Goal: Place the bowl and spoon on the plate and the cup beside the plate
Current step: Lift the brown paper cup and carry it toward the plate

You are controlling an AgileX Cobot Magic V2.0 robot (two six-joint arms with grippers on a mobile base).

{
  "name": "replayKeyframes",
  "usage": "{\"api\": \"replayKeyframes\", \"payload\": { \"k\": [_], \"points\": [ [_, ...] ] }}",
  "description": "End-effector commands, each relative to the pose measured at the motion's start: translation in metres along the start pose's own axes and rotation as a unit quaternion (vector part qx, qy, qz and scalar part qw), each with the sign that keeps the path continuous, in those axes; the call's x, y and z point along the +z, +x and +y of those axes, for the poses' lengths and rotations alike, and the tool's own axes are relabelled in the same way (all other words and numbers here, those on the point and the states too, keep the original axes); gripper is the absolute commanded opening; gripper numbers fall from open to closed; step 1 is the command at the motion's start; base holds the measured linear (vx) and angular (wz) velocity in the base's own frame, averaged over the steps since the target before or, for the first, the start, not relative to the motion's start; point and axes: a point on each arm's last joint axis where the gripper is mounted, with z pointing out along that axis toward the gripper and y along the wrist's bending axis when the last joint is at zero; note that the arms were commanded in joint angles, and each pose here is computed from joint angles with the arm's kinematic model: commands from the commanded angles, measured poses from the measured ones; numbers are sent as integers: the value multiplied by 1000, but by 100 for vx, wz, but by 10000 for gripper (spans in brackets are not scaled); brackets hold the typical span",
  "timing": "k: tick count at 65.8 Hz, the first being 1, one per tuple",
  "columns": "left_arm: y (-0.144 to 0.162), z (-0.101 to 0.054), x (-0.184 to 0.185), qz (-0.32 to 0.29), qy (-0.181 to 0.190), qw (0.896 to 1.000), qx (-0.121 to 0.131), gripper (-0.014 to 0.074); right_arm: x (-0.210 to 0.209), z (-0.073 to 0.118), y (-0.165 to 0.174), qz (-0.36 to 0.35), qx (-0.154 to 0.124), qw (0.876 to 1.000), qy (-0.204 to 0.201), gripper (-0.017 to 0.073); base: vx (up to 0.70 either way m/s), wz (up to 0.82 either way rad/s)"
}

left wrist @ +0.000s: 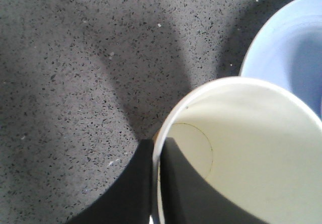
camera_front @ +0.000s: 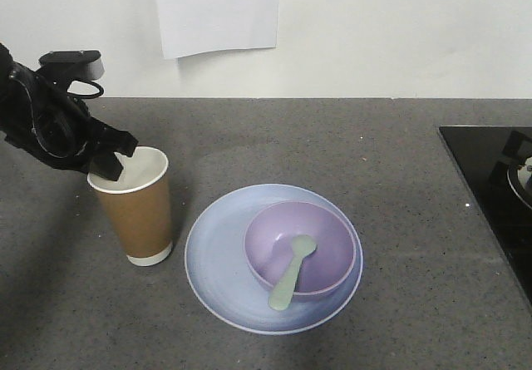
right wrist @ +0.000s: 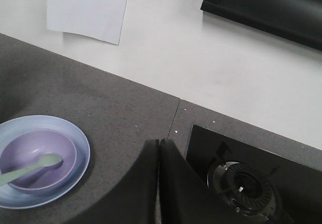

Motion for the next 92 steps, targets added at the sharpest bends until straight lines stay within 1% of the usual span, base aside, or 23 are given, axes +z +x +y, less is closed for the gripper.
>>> {"api": "replayKeyframes", "payload": {
  "k": [1,74,79,80,92],
  "points": [
    [-4,-9,-19,-40,10,999,6,-8,1,-2,-9,-27,3,1000,6,-5,0,0],
    [-1,-9,-18,-26,13,1000,6,-8,1,0,-9,-27,6,1000,-5,-5,0,0],
    [3,-8,-12,-18,12,1000,1,-8,1,0,-9,-27,6,1000,-5,-5,0,0],
    [17,0,11,3,8,1000,-12,-8,1,0,-9,-26,6,1000,-6,-5,0,0],
    [21,1,15,9,7,1000,-14,-7,1,0,-8,-25,6,1000,-6,-5,0,0]
  ]
}}
